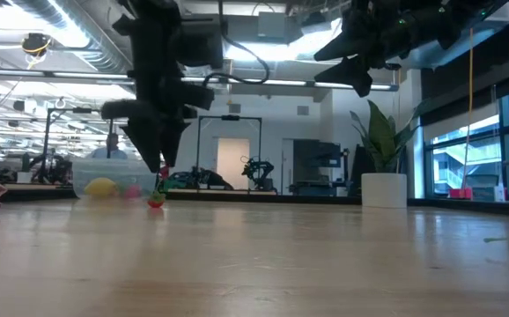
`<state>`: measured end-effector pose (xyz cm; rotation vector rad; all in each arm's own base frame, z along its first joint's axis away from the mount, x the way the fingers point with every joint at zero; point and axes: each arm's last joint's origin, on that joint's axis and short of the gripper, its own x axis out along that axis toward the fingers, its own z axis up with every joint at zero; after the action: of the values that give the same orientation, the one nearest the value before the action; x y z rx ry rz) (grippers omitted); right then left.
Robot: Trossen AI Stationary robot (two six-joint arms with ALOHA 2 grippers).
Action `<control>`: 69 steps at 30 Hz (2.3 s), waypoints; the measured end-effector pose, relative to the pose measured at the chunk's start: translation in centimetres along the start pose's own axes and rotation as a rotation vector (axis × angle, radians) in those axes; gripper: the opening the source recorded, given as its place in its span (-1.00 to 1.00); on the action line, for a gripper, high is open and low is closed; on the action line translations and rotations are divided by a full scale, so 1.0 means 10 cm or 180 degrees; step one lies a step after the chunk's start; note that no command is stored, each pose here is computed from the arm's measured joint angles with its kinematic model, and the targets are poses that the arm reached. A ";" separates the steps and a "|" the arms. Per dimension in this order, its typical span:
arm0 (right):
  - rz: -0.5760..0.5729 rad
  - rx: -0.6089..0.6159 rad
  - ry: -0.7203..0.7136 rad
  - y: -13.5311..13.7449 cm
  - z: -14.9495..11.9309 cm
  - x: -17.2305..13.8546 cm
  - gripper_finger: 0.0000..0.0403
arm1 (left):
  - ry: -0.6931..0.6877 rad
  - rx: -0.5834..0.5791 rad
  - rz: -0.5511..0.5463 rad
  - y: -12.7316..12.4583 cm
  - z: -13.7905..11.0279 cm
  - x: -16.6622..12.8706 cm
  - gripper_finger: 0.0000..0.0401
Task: Pick and placing Produce into tupperware
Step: Put the red strawberry into the transparent container
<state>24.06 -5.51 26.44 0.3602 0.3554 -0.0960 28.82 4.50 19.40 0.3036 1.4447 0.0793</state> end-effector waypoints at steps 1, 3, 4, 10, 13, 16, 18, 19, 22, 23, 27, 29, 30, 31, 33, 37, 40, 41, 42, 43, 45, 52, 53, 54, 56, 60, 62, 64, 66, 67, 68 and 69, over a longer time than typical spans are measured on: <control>0.0000 0.0000 0.0000 0.00 0.00 0.00 0.12 | -0.0001 -0.0007 -0.0007 -0.01 -0.01 0.04 0.12; 0.0000 -0.0005 0.0000 0.00 0.00 0.00 0.12 | 0.0027 -0.0011 -0.0022 -0.03 -0.05 0.12 0.12; -0.0001 -0.0006 0.0000 0.00 0.00 0.00 0.12 | -0.0016 -0.0030 -0.0008 -0.04 -0.05 0.15 0.12; -0.0001 -0.0013 -0.0006 0.00 0.00 0.00 0.12 | 0.0062 -0.0155 0.0007 -0.10 -0.15 0.30 0.12; 0.0000 -0.0031 -0.0010 0.00 0.00 0.00 0.12 | 0.0110 -0.0202 0.0097 -0.13 -0.22 0.38 0.12; 0.0005 -0.0045 -0.0030 0.00 0.01 0.00 0.12 | 0.0089 -0.0362 0.0320 -0.13 -0.24 0.44 0.12; 0.0005 -0.0045 -0.0029 0.00 0.01 0.00 0.12 | 0.0067 -0.0428 0.0360 -0.14 -0.26 0.47 0.12; 0.0005 -0.0045 -0.0030 0.00 0.01 0.00 0.12 | 0.0038 -0.0456 0.0366 -0.14 -0.26 0.48 0.12; 0.0007 -0.0046 -0.0039 0.00 0.01 0.00 0.12 | -0.0015 -0.0497 0.0378 -0.14 -0.27 0.50 0.12; 0.0008 -0.0046 -0.0040 0.00 0.01 0.00 0.12 | -0.0027 -0.0501 0.0381 -0.14 -0.27 0.51 0.12; 0.0011 -0.0048 -0.0052 0.00 0.02 0.00 0.12 | -0.0060 -0.0508 0.0391 -0.14 -0.27 0.51 0.12; 0.0012 -0.0049 -0.0057 0.00 0.02 0.00 0.12 | -0.0066 -0.0510 0.0393 -0.14 -0.27 0.52 0.12; 0.0012 -0.0049 -0.0057 0.00 0.02 0.00 0.12 | -0.0071 -0.0513 0.0394 -0.14 -0.26 0.52 0.12; 0.0013 -0.0050 -0.0059 0.00 0.02 0.00 0.12 | -0.0077 -0.0515 0.0397 -0.14 -0.26 0.52 0.12; 0.0013 -0.0050 -0.0060 0.00 0.02 0.00 0.12 | -0.0103 -0.0533 0.0404 -0.14 -0.26 0.52 0.12; 0.0015 -0.0050 -0.0066 0.00 0.02 0.00 0.12 | -0.0128 -0.0739 0.0302 -0.08 -0.27 0.54 0.12; 0.0015 -0.0050 -0.0067 0.00 0.02 0.00 0.12 | -0.0154 -0.0838 0.0141 -0.03 -0.29 0.55 0.12; 0.0015 -0.0050 -0.0068 0.00 0.02 0.00 0.12 | -0.0158 -0.0853 0.0121 -0.02 -0.29 0.56 0.12; 0.0015 -0.0050 -0.0067 0.00 0.02 0.00 0.12 | -0.0157 -0.0867 0.0111 0.00 -0.30 0.56 0.12; 0.0014 -0.0050 -0.0068 0.00 0.02 0.00 0.12 | -0.0158 -0.0882 0.0101 0.01 -0.30 0.56 0.12; 0.0014 -0.0050 -0.0068 0.00 0.02 0.00 0.12 | -0.0164 -0.0913 0.0068 0.03 -0.31 0.57 0.12; 0.0015 -0.0050 -0.0067 0.00 0.02 0.00 0.12 | -0.0190 -0.0965 0.0007 0.05 -0.31 0.58 0.05; 0.0015 -0.0064 -0.0068 0.00 0.02 0.00 0.12 | -0.0195 -0.0966 -0.0001 0.05 -0.31 0.58 0.04; 0.0014 -0.0074 -0.0068 0.00 0.02 0.00 0.12 | -0.0198 -0.0968 -0.0014 0.05 -0.31 0.58 0.02; 0.0014 -0.0082 -0.0068 0.00 0.02 0.00 0.12 | -0.0208 -0.0973 -0.0038 0.05 -0.31 0.58 -0.02; 0.0014 -0.0083 -0.0068 0.00 0.02 0.00 0.12 | -0.0217 -0.0976 -0.0054 0.05 -0.31 0.58 -0.09; 0.0013 -0.0083 -0.0067 0.00 0.02 0.00 0.12 | -0.0220 -0.0977 -0.0058 0.05 -0.31 0.58 -0.13; 0.0013 -0.0084 -0.0067 0.00 0.02 0.00 0.12 | -0.0222 -0.0978 -0.0067 0.05 -0.31 0.58 -0.18; 0.0013 -0.0084 -0.0067 0.00 0.02 0.00 0.12 | -0.0224 -0.0982 -0.0075 0.05 -0.31 0.58 -0.24; 0.0013 -0.0084 -0.0067 0.00 0.02 0.00 0.12 | -0.0226 -0.0981 -0.0080 0.05 -0.31 0.59 -0.28; 0.0013 -0.0084 -0.0067 0.00 0.02 0.00 0.12 | -0.0228 -0.0981 -0.0086 0.05 -0.31 0.58 -0.32; 0.0013 -0.0084 -0.0067 0.00 0.02 0.00 0.12 | -0.0228 -0.0981 -0.0091 0.05 -0.30 0.59 -0.36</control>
<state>24.14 -5.55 26.63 0.3337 0.3349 -0.0908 26.65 6.84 13.60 0.0328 1.3425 0.2626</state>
